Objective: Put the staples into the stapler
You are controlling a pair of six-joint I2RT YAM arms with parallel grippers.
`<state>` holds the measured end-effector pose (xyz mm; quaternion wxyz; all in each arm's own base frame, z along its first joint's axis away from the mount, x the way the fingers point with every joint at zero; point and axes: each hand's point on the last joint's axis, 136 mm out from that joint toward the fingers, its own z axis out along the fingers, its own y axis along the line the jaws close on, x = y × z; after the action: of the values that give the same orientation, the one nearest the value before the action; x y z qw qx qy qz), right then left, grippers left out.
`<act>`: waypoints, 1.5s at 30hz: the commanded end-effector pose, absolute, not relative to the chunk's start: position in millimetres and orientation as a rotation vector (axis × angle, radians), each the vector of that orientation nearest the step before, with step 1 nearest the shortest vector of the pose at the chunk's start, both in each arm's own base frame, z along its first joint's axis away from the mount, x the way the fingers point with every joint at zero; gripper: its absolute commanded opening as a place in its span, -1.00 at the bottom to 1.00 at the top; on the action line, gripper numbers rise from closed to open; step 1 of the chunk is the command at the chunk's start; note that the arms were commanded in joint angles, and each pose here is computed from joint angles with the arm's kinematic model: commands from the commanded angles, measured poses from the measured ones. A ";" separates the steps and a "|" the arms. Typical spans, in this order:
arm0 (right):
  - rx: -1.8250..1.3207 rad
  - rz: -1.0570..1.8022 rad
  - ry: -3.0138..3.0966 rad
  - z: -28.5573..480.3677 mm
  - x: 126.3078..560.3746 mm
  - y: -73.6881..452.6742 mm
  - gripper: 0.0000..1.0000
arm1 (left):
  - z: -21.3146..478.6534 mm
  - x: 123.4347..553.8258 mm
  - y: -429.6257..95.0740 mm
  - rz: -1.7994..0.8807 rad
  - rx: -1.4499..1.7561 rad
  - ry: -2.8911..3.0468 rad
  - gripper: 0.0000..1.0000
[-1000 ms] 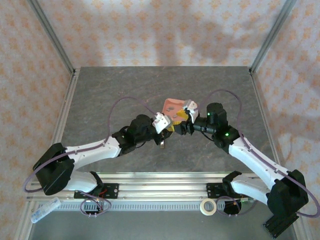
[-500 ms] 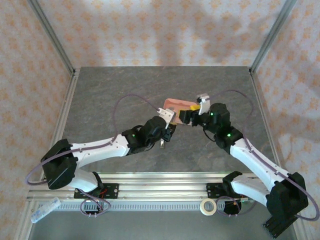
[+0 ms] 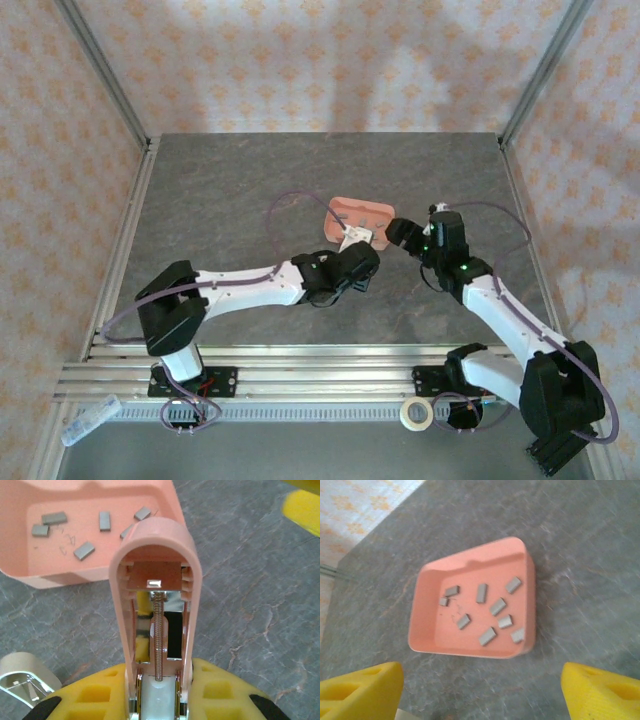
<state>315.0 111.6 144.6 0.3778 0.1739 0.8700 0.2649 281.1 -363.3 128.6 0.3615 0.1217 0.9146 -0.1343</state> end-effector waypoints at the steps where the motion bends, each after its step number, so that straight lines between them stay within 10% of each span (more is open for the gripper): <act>1: 0.563 0.632 2.191 141.8 305.3 94.2 0.64 | 124.3 282.2 -359.2 -0.317 0.187 2.406 -1.00; 31: 0.580 0.577 2.215 125.7 274.0 79.2 0.64 | 34.2 307.1 -345.9 -0.149 -0.149 2.592 -0.89; 45: 0.576 0.579 2.225 125.6 274.0 80.6 0.65 | 26.9 305.3 -348.0 -0.131 -0.128 2.619 -0.51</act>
<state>275.4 85.3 127.6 0.3769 0.2160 0.8694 0.2356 304.5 -349.6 28.7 0.2592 -0.0421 0.9631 -0.0589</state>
